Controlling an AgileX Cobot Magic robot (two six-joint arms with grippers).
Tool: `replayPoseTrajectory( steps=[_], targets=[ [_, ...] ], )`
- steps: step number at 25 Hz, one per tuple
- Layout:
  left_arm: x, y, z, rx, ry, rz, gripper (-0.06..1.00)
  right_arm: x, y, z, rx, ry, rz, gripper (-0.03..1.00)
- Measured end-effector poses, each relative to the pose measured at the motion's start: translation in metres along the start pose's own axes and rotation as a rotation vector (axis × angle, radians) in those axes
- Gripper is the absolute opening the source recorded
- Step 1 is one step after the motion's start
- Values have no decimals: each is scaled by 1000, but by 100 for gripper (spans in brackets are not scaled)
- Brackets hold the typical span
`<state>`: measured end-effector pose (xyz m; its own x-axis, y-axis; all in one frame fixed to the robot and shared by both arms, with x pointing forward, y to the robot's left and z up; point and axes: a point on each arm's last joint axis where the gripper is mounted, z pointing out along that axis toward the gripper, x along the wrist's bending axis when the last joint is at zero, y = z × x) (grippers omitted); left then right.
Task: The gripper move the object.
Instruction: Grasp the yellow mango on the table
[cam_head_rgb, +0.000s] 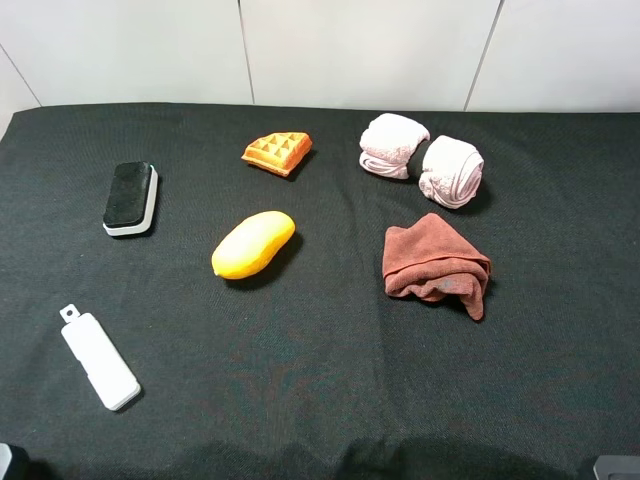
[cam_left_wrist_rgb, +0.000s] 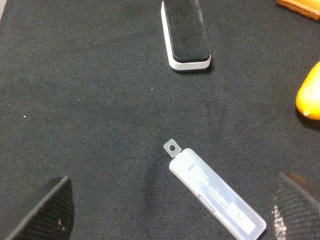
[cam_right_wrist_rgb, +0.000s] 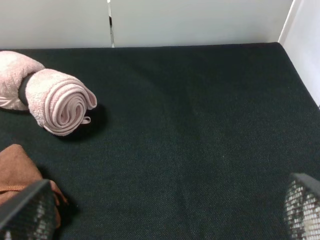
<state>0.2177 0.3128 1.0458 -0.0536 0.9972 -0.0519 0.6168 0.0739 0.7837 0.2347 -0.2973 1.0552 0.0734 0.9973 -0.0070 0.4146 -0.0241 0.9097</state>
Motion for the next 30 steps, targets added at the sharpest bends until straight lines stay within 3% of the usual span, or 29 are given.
replayPoseTrajectory(
  steps=[30],
  targets=[
    [0, 0, 0, 0, 0, 0, 83, 0, 0, 0, 0, 0, 0, 70]
  ],
)
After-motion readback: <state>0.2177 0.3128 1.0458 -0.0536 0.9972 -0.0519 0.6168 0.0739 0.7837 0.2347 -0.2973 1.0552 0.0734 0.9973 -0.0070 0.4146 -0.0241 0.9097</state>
